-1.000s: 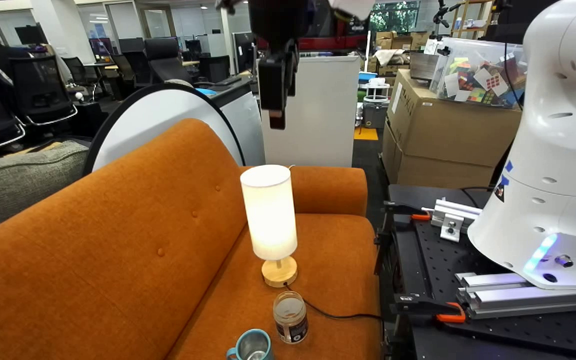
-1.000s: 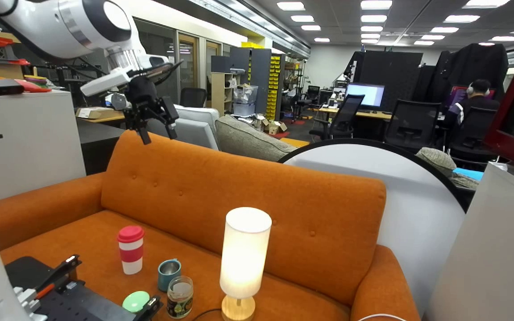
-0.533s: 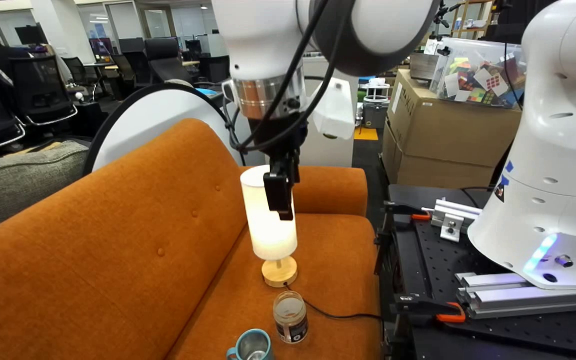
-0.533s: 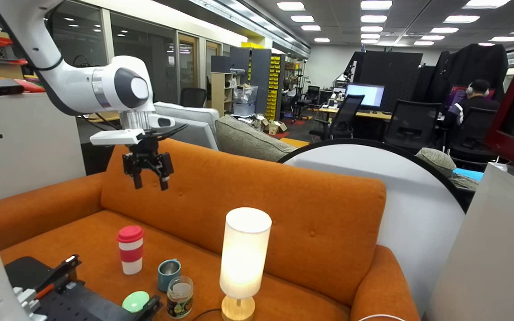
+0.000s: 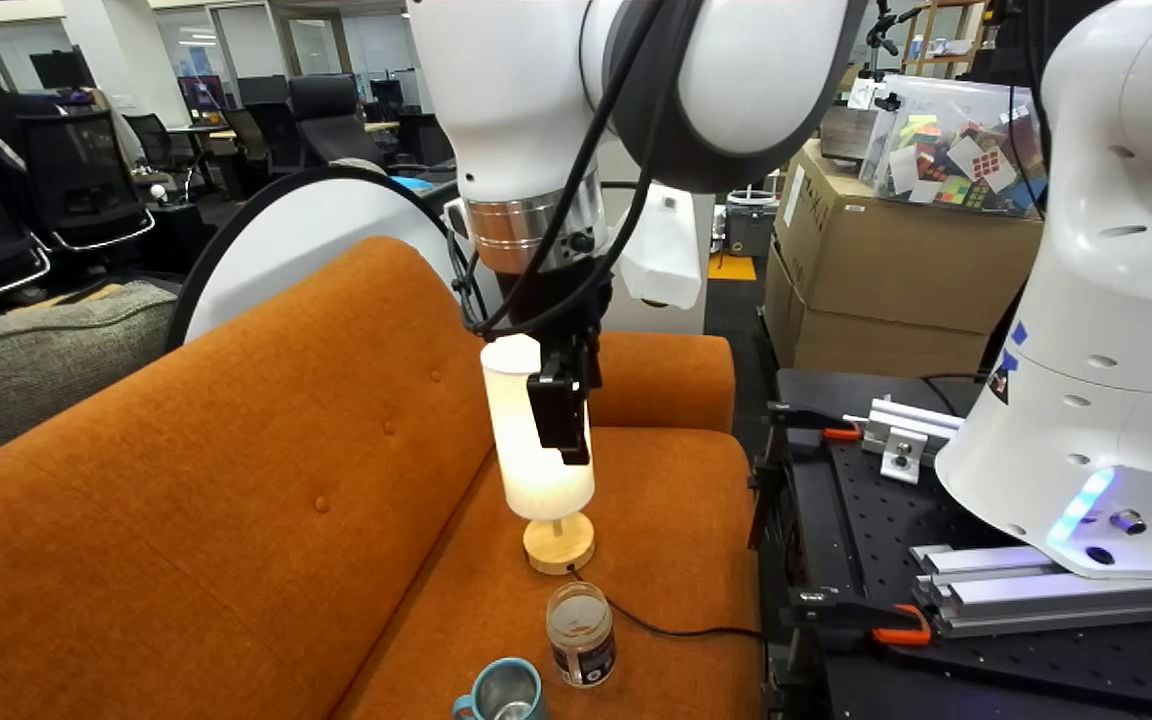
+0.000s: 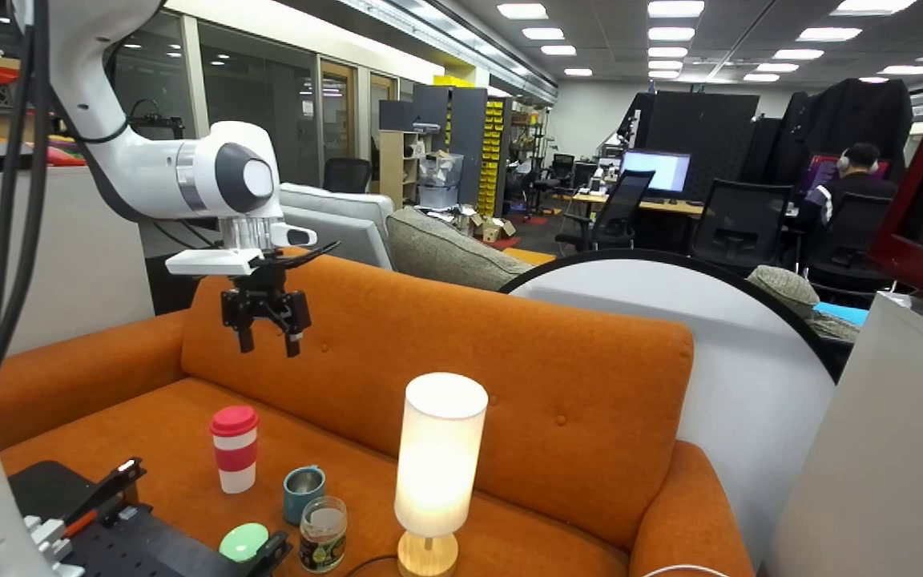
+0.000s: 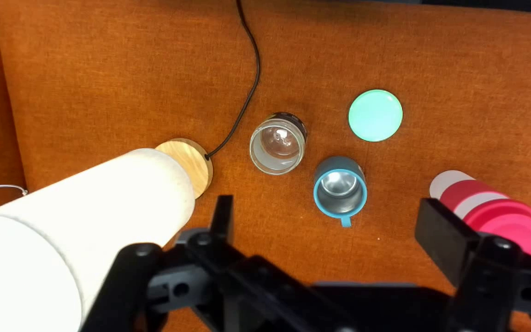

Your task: Cover the glass container with the green lid

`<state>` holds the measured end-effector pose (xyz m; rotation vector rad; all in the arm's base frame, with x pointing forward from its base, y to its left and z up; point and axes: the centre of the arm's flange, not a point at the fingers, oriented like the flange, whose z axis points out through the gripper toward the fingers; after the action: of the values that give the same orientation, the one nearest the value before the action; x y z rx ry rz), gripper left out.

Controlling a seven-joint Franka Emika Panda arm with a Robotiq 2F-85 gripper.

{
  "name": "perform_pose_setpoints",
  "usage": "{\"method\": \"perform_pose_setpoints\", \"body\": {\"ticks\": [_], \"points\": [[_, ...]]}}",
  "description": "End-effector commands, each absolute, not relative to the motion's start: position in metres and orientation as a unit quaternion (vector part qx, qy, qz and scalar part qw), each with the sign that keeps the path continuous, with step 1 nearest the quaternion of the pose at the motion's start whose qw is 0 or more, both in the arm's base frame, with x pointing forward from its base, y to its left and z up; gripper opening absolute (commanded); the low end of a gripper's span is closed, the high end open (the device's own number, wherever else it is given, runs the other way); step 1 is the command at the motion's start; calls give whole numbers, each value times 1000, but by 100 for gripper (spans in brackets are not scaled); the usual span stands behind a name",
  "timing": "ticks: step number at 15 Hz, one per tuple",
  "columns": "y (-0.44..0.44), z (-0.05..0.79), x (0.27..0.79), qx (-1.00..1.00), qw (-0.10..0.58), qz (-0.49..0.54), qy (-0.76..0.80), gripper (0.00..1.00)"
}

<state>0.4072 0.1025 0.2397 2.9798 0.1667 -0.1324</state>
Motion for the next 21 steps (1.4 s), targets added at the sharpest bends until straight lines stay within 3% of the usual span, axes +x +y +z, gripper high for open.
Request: {"method": "perform_pose_setpoints", "body": {"ticks": [1,13,21], "points": [[103,240,407,994,77,-44,56,100],[141,97,379,981,-15,-131,139,100],[144,90,372,980,-7,-139,141,100]]}}
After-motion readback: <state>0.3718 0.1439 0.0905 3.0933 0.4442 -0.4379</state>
